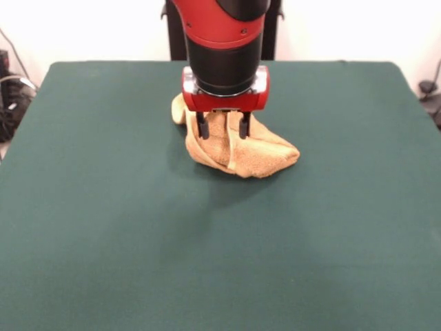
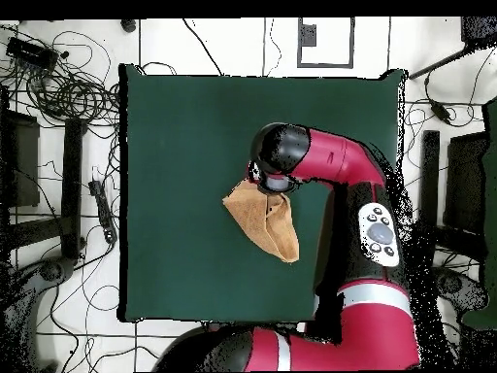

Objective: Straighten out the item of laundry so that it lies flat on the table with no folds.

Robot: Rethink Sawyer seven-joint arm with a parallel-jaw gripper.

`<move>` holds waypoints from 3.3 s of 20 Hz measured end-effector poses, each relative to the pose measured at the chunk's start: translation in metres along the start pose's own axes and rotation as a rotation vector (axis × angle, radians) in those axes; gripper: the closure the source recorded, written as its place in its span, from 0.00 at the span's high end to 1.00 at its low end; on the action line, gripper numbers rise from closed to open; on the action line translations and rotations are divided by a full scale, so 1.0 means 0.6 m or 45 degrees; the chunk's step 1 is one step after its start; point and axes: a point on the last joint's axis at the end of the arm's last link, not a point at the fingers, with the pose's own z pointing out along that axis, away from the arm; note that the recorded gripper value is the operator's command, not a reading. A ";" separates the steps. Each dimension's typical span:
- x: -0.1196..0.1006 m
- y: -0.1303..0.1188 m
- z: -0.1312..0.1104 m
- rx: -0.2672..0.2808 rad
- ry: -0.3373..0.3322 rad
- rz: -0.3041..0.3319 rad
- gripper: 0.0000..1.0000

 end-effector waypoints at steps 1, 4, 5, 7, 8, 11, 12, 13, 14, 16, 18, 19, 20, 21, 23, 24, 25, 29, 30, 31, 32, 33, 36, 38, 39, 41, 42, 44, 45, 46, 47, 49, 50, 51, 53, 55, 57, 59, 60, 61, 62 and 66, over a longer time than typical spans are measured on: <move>0.000 0.002 0.000 -0.001 0.000 -0.002 1.00; 0.000 0.007 0.000 -0.001 0.000 -0.008 1.00; 0.000 0.009 0.000 0.000 0.000 -0.010 1.00; 0.000 0.013 0.001 0.002 0.000 -0.015 1.00; 0.000 0.017 0.001 0.004 0.000 -0.020 1.00; 0.000 0.022 0.001 0.006 -0.001 -0.026 1.00; 0.000 0.024 0.001 0.006 0.000 -0.029 1.00; 0.000 0.026 0.001 0.007 -0.001 -0.031 1.00; 0.000 0.030 0.001 0.007 0.000 -0.035 1.00; 0.000 0.033 0.002 0.008 0.000 -0.038 1.00; 0.000 0.035 0.002 0.008 0.000 -0.041 1.00; -0.001 0.036 0.002 0.011 -0.002 -0.044 1.00; -0.002 0.036 0.001 0.013 -0.003 -0.045 1.00; -0.002 0.036 0.001 0.014 -0.003 -0.045 1.00; -0.005 0.034 0.000 0.021 -0.004 -0.049 1.00; -0.006 0.033 0.000 0.023 -0.004 -0.050 1.00; -0.014 0.031 -0.001 0.033 -0.009 -0.055 1.00; -0.027 0.029 -0.001 0.038 -0.016 -0.058 1.00; -0.030 0.028 0.000 0.039 -0.017 -0.058 1.00; -0.032 0.028 0.001 0.040 -0.019 -0.058 1.00; -0.032 0.028 0.002 0.041 -0.020 -0.059 1.00; -0.032 0.028 0.002 0.042 -0.020 -0.059 1.00; -0.032 0.028 0.001 0.043 -0.020 -0.060 1.00; -0.030 0.028 0.000 0.044 -0.019 -0.061 1.00; -0.028 0.028 -0.002 0.045 -0.018 -0.061 1.00; -0.025 0.029 -0.005 0.045 -0.018 -0.062 1.00; -0.022 0.030 -0.012 0.046 -0.020 -0.063 1.00; -0.018 0.032 -0.021 0.048 -0.024 -0.065 1.00; -0.016 0.032 -0.025 0.049 -0.027 -0.065 1.00; -0.015 0.033 -0.029 0.049 -0.029 -0.065 1.00; -0.013 0.034 -0.044 0.052 -0.041 -0.066 1.00; -0.012 0.035 -0.053 0.054 -0.050 -0.067 1.00; -0.012 0.036 -0.066 0.057 -0.062 -0.068 1.00; -0.012 0.036 -0.073 0.059 -0.070 -0.068 1.00; -0.012 0.037 -0.085 0.062 -0.082 -0.069 1.00; -0.013 0.037 -0.094 0.064 -0.093 -0.069 1.00; -0.013 0.037 -0.102 0.066 -0.102 -0.069 1.00; -0.014 0.038 -0.111 0.068 -0.113 -0.069 1.00; -0.014 0.038 -0.112 0.069 -0.114 -0.070 1.00; -0.014 0.038 -0.113 0.069 -0.115 -0.070 1.00; -0.014 0.038 -0.114 0.069 -0.115 -0.070 1.00; -0.013 0.038 -0.112 0.071 -0.114 -0.072 1.00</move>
